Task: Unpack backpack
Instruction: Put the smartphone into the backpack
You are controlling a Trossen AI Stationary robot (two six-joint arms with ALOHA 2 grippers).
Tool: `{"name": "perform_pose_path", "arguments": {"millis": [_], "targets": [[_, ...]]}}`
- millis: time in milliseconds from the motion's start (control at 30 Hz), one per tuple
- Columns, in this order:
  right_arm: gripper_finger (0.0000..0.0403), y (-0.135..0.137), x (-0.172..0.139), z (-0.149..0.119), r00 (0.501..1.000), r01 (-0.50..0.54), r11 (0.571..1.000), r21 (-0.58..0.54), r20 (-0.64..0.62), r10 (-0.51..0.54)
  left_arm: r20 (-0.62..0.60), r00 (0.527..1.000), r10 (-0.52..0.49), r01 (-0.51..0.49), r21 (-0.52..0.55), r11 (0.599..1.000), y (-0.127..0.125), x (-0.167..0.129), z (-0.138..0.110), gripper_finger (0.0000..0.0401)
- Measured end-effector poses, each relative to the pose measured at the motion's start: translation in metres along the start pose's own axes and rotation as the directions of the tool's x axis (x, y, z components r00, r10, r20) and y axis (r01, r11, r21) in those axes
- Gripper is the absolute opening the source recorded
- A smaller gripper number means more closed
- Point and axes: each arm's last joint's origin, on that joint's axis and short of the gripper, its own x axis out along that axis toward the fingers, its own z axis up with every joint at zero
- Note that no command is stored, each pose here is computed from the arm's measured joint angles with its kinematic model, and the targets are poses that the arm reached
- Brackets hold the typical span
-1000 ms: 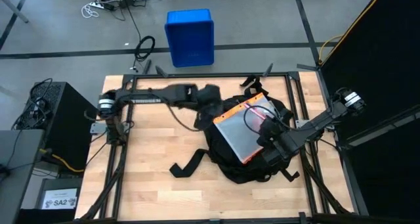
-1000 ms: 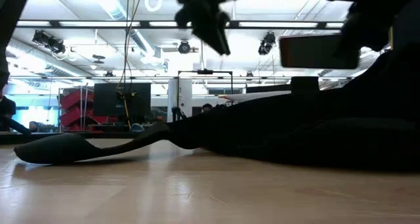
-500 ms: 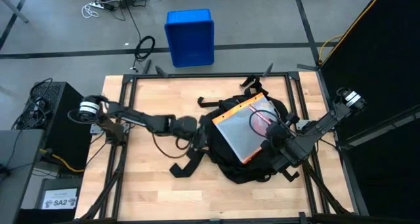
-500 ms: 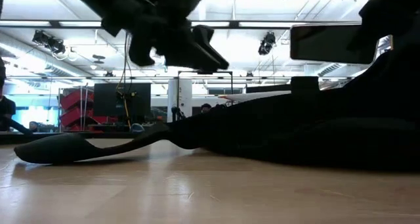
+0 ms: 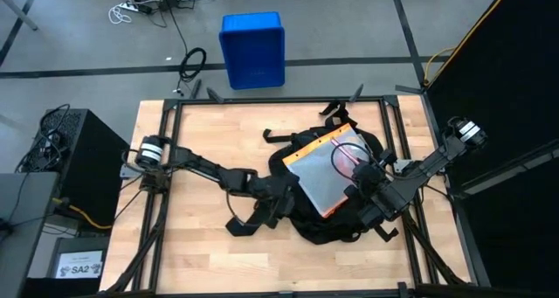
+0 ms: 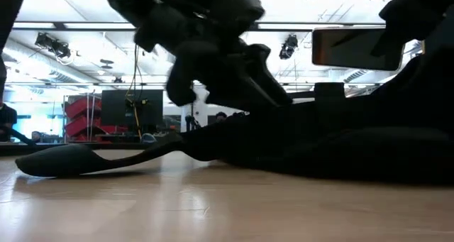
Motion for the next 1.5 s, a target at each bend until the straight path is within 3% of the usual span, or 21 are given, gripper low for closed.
{"name": "perform_pose_path", "arguments": {"millis": [200,367,500,633,733,933,1067,1300,1500], "targets": [[0.0004,0.004,0.0,0.0,0.999,-0.028,1.0,0.004,-0.015,0.028,-0.106,0.99,0.097,-0.098,-0.001,0.995,0.006,0.025,-0.005,0.0261],[0.0004,0.009,-0.001,0.0,0.997,-0.07,0.998,0.001,-0.023,0.07,-0.157,0.981,0.111,-0.113,-0.001,0.994,0.01,0.033,-0.011,0.0258],[0.0004,0.012,-0.001,0.001,0.996,-0.09,0.996,-0.007,-0.018,0.09,-0.24,0.947,0.213,-0.212,0.03,0.977,0.012,0.033,-0.016,0.0186],[0.0004,0.013,-0.001,0.001,0.995,-0.093,0.996,-0.01,-0.02,0.093,-0.302,0.911,0.281,-0.278,0.053,0.959,0.016,0.032,-0.021,0.0042],[0.0004,0.014,-0.001,0.0,0.993,-0.107,0.994,-0.021,-0.047,0.105,-0.379,0.871,0.312,-0.303,0.084,0.949,0.017,0.028,-0.027,0.0008],[0.0004,0.025,-0.003,0.001,0.968,-0.224,0.974,-0.044,-0.129,0.217,-0.629,0.705,0.327,-0.307,0.145,0.941,0.013,-0.008,-0.033,0.0],[0.0004,0.037,-0.005,0.006,0.939,-0.333,0.94,-0.076,-0.12,0.323,-0.683,0.632,0.366,-0.353,0.167,0.921,0.007,-0.04,-0.022,0.0],[0.0004,0.056,0.023,0.031,0.907,-0.417,0.9,-0.128,-0.002,0.42,-0.548,0.72,0.426,-0.441,0.113,0.89,-0.013,-0.094,0.007,0.0],[0.0004,0.054,0.057,0.042,0.867,-0.495,0.833,-0.248,-0.081,0.492,-0.543,0.683,0.488,-0.542,0.071,0.837,-0.039,-0.146,-0.002,0.0]]}}
